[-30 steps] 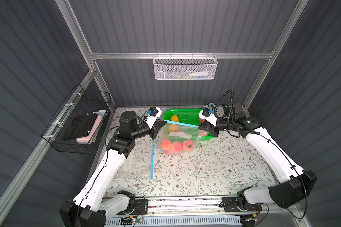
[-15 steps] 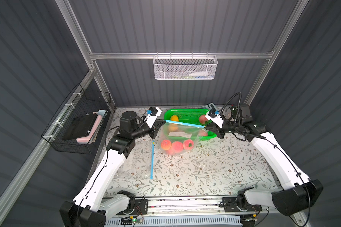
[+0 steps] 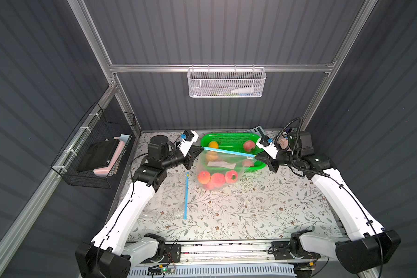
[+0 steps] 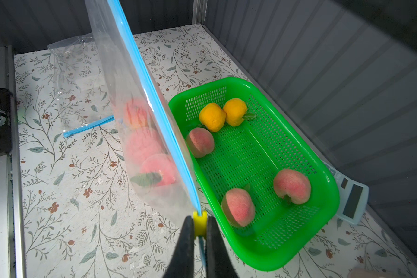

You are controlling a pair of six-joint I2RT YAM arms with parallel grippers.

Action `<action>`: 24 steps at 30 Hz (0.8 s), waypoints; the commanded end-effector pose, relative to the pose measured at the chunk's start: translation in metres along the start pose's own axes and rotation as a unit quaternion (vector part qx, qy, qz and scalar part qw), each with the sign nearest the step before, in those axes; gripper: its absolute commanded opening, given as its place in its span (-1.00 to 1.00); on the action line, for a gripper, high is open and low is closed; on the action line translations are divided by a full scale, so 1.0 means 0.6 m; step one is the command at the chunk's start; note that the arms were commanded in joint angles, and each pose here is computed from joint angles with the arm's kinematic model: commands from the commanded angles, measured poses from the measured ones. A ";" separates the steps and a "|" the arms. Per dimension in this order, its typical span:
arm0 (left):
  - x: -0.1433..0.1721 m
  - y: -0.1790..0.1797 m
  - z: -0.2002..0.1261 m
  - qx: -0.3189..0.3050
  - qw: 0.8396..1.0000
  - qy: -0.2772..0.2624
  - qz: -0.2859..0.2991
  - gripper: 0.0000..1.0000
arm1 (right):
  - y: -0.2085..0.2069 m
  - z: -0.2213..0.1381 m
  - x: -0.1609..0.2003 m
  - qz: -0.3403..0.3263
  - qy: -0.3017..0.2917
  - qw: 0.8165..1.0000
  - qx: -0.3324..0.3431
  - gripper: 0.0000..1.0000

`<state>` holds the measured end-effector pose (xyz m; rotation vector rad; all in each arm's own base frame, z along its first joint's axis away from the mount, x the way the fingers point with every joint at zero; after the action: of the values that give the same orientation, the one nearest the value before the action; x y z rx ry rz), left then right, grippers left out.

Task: Place the peach in a zip-top bag and seal the zipper
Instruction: Zip the zipper on the zipper food storage bag, then place the zipper food storage bag at the center of the board.

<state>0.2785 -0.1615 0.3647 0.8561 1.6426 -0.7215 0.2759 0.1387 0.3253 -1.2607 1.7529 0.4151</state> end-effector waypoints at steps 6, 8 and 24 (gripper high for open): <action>-0.019 -0.024 -0.006 0.099 0.994 -0.032 0.023 -1.00 | 0.012 -0.017 -0.054 0.033 -0.077 0.996 -0.043 0.04; -0.019 -0.030 -0.005 0.119 0.992 -0.035 0.025 -1.00 | 0.021 -0.012 -0.080 0.033 -0.100 0.993 -0.053 0.20; -0.031 -0.030 -0.002 0.134 0.990 -0.038 0.028 -1.00 | 0.086 0.119 -0.157 0.031 -0.108 0.983 -0.144 0.53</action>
<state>0.2669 -0.1731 0.3689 1.0253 1.5240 -0.9514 0.2746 0.2618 0.3418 -1.3166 1.6187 0.8176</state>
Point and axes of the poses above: each gripper's point midway between its finger pads, its own z axis out along the fingers, its own y axis along the line the jaws close on, x = y × z, the point moved 6 cm from there along -z, back along the fingers, and after that the axes turned 4 degrees about -z, right-handed, at the moved point
